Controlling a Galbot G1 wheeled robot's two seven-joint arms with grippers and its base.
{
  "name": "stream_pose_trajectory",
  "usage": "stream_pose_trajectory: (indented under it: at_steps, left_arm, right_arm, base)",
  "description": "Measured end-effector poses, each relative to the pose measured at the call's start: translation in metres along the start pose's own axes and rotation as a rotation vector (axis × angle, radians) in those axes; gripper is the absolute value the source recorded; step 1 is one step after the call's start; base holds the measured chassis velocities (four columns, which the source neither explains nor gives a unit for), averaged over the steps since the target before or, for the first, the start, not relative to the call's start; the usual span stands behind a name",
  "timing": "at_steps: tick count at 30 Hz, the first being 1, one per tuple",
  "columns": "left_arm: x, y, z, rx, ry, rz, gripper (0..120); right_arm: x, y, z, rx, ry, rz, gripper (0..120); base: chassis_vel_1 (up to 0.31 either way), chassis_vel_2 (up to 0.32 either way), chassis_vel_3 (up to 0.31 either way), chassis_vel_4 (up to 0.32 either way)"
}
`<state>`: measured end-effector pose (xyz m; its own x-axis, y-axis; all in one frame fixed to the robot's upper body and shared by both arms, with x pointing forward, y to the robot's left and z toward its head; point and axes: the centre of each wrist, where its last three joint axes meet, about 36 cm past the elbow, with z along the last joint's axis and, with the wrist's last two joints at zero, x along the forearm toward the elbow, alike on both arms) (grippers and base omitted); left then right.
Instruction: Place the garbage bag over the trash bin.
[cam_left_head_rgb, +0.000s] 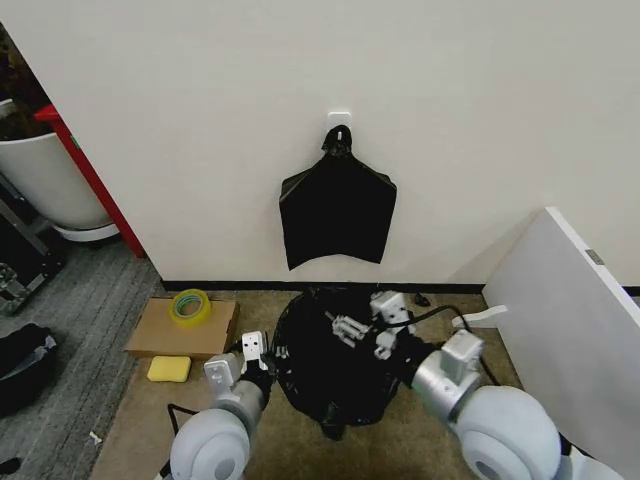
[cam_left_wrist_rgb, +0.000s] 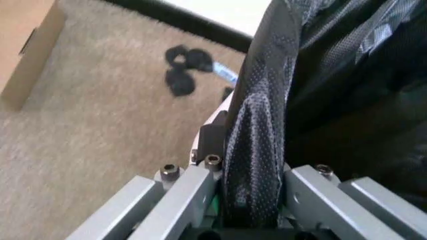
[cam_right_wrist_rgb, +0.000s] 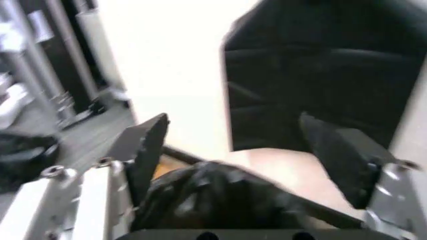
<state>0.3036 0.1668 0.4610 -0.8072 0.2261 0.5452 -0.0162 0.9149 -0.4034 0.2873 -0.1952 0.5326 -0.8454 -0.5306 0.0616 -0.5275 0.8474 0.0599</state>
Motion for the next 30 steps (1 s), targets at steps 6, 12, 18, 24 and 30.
stream_pose_trajectory:
  at_steps: [6,12,18,24,30]
  left_arm:
    - [-0.009,0.008,-0.002,0.010,0.021,-0.061,1]
    - [-0.025,0.017,0.003,0.033,0.059,-0.099,1]
    - [-0.038,0.019,0.005,0.078,0.066,-0.086,1]
    - [-0.042,0.020,0.005,0.079,0.046,-0.077,23]
    - [-0.038,0.019,0.001,0.060,0.024,-0.054,45]
  right_arm:
    - [0.012,-0.003,0.007,-0.047,-0.034,0.085,95]
    - [0.013,0.001,0.009,-0.058,-0.038,0.088,100]
    - [0.012,0.004,0.011,-0.063,-0.034,0.084,100]
    - [0.012,0.004,0.014,-0.068,-0.028,0.087,100]
    - [0.011,0.006,0.014,-0.081,-0.027,0.080,100]
  base:
    - [0.000,0.000,0.000,0.000]
    - [0.000,0.000,0.000,0.000]
    - [0.000,0.000,0.000,0.000]
    - [0.000,0.000,0.000,0.000]
    - [0.000,0.000,0.000,0.000]
